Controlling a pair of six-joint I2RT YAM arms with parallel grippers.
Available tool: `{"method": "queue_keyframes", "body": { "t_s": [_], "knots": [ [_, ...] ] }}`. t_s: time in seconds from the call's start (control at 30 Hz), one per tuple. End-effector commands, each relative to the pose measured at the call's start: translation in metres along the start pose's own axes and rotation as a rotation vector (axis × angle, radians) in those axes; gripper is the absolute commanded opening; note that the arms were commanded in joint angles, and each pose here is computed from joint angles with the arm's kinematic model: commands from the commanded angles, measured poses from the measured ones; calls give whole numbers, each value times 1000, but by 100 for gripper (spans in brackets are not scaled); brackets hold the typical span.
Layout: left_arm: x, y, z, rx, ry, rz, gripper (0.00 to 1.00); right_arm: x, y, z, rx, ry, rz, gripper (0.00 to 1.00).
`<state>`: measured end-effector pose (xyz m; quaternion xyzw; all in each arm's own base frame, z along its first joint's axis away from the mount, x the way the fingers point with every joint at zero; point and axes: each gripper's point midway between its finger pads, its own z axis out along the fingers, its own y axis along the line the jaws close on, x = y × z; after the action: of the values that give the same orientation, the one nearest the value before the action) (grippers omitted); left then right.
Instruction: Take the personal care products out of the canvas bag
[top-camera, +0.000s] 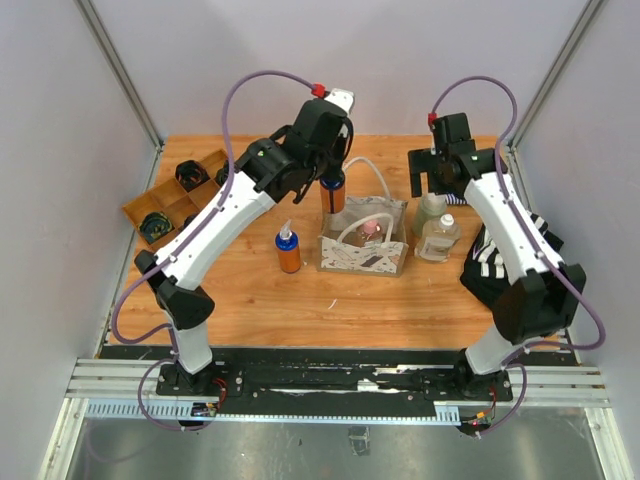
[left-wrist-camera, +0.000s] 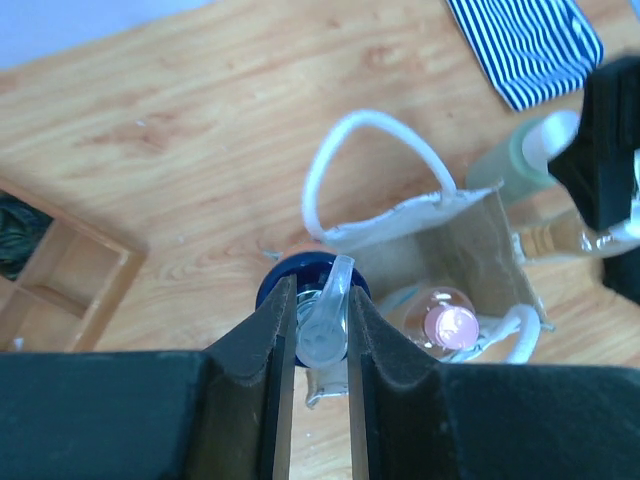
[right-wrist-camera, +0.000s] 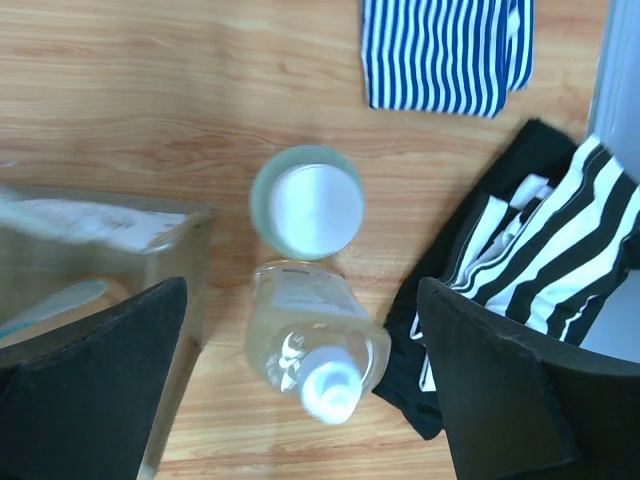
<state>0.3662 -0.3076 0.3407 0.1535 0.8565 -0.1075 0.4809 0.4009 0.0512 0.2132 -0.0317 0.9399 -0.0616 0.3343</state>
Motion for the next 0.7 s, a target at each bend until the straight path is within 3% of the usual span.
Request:
{"method": "queue_keyframes", "body": {
  "t_s": [0.0,0.1,0.3,0.67],
  "knots": [
    [-58,34,-48,-136,-185,-38,0,-27,17,-52,15,-164,-86,98],
    [-70,49,-63,-192,-225,-57,0,-30,48,-74,-119,-223,-120,100],
    [-66,73,-70,-250,-222,-106,1,-15,100,-96,-363,-229,-164,75],
    [11,111,-30,-315,-108,-180,1,39,148,-93,-523,-55,-284,72]
  ]
}}
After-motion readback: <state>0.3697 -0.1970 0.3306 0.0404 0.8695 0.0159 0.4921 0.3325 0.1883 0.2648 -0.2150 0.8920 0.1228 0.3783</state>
